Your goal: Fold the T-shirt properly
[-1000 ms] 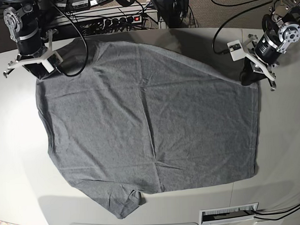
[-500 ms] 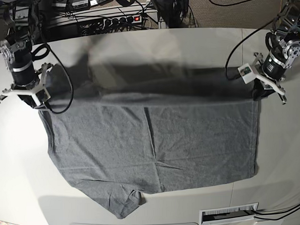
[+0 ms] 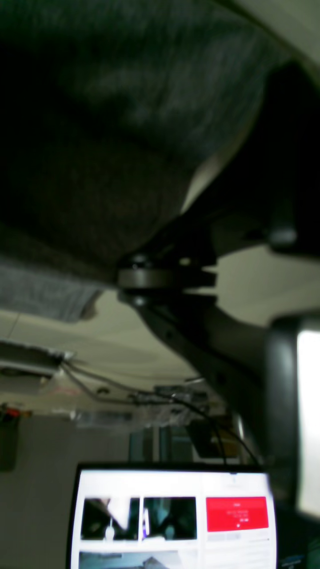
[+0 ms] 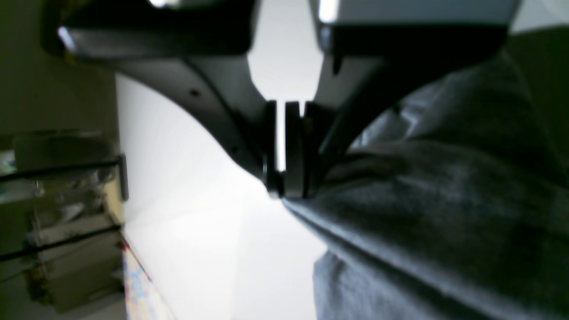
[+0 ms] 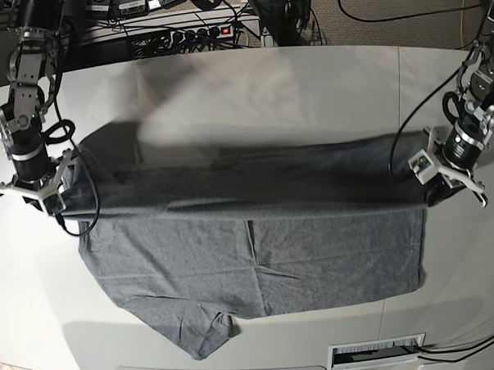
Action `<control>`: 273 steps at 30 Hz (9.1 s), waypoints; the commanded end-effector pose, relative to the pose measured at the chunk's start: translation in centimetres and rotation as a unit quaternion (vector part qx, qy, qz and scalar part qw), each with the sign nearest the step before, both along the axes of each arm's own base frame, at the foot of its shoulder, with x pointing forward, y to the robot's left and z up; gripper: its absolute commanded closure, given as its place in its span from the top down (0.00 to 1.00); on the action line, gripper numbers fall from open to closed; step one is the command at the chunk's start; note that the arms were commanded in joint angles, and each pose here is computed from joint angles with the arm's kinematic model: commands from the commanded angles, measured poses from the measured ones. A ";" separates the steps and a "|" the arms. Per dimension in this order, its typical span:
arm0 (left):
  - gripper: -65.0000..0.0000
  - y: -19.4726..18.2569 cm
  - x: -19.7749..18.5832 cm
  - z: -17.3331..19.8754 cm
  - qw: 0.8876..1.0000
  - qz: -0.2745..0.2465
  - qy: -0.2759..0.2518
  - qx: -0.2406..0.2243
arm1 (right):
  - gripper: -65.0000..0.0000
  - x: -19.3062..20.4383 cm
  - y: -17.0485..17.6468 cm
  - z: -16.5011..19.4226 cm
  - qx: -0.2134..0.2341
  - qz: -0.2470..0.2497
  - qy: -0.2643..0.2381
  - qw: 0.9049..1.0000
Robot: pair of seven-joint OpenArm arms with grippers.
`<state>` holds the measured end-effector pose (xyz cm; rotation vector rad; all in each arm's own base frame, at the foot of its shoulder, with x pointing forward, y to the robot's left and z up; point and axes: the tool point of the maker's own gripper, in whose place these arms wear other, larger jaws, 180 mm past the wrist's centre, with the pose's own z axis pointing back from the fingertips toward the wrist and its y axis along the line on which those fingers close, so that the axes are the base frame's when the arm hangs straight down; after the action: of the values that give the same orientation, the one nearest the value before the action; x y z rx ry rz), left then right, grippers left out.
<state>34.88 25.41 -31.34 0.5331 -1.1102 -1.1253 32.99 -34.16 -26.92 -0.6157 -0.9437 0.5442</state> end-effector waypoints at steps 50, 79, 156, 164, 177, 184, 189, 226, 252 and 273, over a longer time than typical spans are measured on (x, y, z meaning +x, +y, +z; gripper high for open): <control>0.36 -3.5 -0.8 -4.2 0.979 -0.037 0.172 -0.101 | 0.13 7.6 7.8 -4.3 0.106 0.067 0.145 0.982; 0.00 -6.2 -7.1 -9.8 0.947 -0.075 0.278 -0.139 | 0.19 6.7 12.1 -6.7 0.067 0.116 0.192 0.972; 0.00 -6.2 -7.9 -9.8 0.941 -0.092 0.294 -0.141 | 0.17 6.7 11.1 -10.3 0.193 0.052 0.285 0.938; 0.00 -6.3 -7.9 -9.7 0.941 -0.093 0.293 -0.143 | 0.00 6.6 11.2 -10.3 0.195 0.051 0.288 0.936; 0.00 -6.2 -7.9 -9.7 0.941 -0.093 0.292 -0.143 | 0.00 9.0 12.1 -8.1 0.214 0.077 0.236 0.945; 0.00 -6.3 -7.9 -9.7 0.941 -0.093 0.292 -0.143 | 0.00 8.6 12.5 -7.7 0.235 0.070 0.263 0.933; 0.00 -6.3 -7.9 -9.7 0.941 -0.093 0.292 -0.144 | 0.45 7.2 12.3 -8.4 0.236 0.056 0.303 0.922; 0.00 -6.5 -7.9 -9.5 0.941 -0.098 0.289 -0.149 | 0.00 10.9 9.7 -2.9 0.278 0.035 0.214 0.936; 0.00 -6.2 -9.9 -10.9 0.935 -0.098 0.311 -0.137 | 0.40 13.8 3.5 0.1 0.111 0.003 0.099 0.989; 0.00 -8.6 -8.5 -4.7 0.946 -0.182 0.248 -0.100 | 0.05 11.4 8.0 -2.3 0.267 0.017 0.189 0.945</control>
<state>25.55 16.42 -37.12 -0.1458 -0.8486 -1.3455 43.11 -25.65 -31.52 0.0130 -0.6313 0.3954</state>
